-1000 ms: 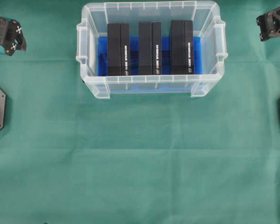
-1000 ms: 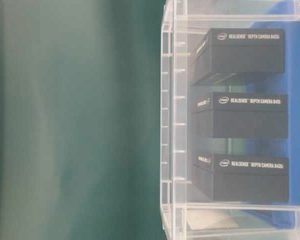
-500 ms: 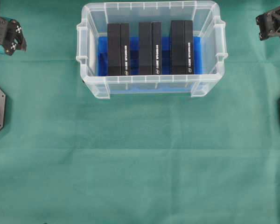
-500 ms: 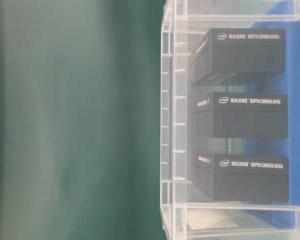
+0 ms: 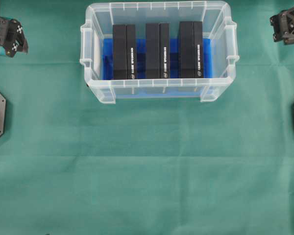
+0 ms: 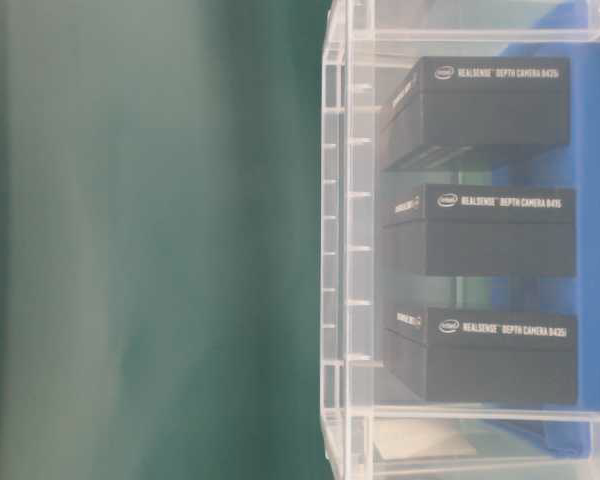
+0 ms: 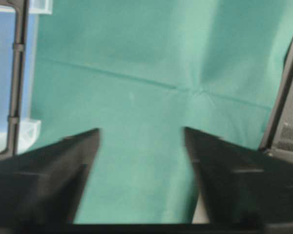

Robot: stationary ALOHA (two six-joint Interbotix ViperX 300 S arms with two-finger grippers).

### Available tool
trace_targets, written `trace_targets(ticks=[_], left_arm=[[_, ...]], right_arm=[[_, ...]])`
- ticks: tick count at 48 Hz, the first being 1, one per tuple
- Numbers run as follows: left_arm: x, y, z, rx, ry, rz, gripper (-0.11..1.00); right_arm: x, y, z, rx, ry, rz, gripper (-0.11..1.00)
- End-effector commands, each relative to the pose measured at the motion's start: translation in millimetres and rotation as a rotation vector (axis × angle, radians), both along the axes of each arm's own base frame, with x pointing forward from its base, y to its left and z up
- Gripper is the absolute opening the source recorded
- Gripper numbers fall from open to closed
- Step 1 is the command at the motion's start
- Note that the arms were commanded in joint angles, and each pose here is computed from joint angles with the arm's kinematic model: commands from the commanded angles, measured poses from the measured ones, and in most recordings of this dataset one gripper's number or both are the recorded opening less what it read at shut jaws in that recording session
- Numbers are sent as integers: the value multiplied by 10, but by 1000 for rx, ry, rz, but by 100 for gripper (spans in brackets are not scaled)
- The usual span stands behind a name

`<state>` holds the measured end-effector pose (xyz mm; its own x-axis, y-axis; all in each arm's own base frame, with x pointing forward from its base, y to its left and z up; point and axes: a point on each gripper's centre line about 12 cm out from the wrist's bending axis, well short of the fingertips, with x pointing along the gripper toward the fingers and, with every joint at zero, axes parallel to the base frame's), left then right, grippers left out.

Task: Take out the box from the case.
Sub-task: 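Move the right gripper over the middle pair of black boxes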

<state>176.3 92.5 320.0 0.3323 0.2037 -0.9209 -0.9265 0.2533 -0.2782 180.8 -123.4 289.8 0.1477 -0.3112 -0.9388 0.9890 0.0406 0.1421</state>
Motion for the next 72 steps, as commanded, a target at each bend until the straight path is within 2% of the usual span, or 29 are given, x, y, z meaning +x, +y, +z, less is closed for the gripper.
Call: trace_targets(ticks=[1,4,6,13,29,41,72], left_arm=[[9,13,83,14,-25,3,96],[10,12,83,16,-25,2,96],[10,12,83,16,-25,2,96],[9,13,83,14,-26,4,96],[9,13,83,3,-32,34,96],[14,10,79,-2,-33,39,95],[26,12,81,-22,-43,82,95]], right_arm=[[-16,0,49,-1,-4,-9,85],[-27,6,41,8,8,-15,94],[-37,17,41,15,12,-19,95],[-42,38,43,37,17,-29,95],[-31,35,74,39,-3,-66,95],[72,-6,173,35,-29,-83,95],[285,-43,180,38,-35,-58,95]])
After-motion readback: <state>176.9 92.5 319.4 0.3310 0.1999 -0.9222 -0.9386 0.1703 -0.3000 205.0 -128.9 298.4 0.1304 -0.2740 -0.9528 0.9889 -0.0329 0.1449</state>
